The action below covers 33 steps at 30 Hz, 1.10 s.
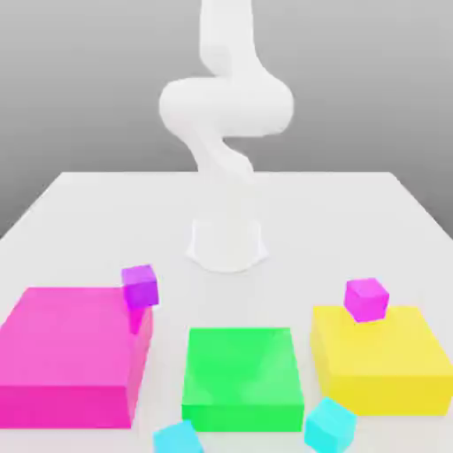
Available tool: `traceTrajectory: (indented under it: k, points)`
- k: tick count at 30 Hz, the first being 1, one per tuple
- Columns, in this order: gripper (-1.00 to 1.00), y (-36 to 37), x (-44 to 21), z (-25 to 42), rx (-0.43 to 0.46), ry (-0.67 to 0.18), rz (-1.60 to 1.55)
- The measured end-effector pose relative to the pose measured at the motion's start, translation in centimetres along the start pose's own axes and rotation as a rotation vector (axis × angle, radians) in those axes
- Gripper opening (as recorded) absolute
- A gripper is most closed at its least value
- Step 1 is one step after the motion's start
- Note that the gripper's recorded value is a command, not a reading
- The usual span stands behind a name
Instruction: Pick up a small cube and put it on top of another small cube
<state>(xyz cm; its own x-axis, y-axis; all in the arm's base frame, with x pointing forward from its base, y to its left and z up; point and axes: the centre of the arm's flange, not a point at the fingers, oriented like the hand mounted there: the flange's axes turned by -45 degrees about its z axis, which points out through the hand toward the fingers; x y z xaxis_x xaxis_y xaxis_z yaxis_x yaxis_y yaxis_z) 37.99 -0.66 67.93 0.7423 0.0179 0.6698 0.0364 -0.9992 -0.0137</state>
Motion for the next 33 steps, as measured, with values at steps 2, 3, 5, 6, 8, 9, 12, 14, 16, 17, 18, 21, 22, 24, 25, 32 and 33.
traceTrajectory:
  k: [2, 3, 5, 6, 8, 9, 12, 14, 16, 17, 18, 21, 22, 24, 25, 32, 33]
  points:
    - [0.0, 0.6, 0.0, 3.9, 0.027, -0.055, -0.026]
    - [0.0, 0.8, -0.1, 5.8, 0.039, -0.081, -0.038]
    - [0.0, 1.3, -0.5, 9.5, 0.061, -0.132, -0.062]
    - [0.0, 1.5, -0.8, 11.3, 0.071, -0.157, -0.074]
    - [0.0, 1.8, -1.5, 14.9, 0.09, -0.207, -0.098]
    - [0.0, 2.0, -2.0, 16.7, 0.098, -0.232, -0.11]
    - [0.0, 2.5, -3.9, 21.9, 0.119, -0.305, -0.147]
    - [0.0, 2.8, -5.4, 25.2, 0.13, -0.354, -0.171]
    - [0.0, 3.1, -7.1, 28.4, 0.139, -0.402, -0.197]
    - [0.0, 3.2, -8.1, 29.9, 0.143, -0.426, -0.21]
    - [0.0, 3.4, -9.1, 31.4, 0.145, -0.45, -0.223]
    - [0.0, 4.0, -12.3, 35.6, 0.15, -0.523, -0.265]
    - [0.0, 4.3, -13.5, 36.9, 0.151, -0.547, -0.279]
    - [0.0, 4.8, -15.9, 39.3, 0.15, -0.596, -0.309]
    - [0.0, 5.0, -17.2, 40.4, 0.149, -0.62, -0.325]
    - [0.0, 6.5, -25.2, 47.5, 0.137, -0.723, -0.398]
    - [0.0, 6.5, -26.2, 48.6, 0.137, -0.725, -0.399]
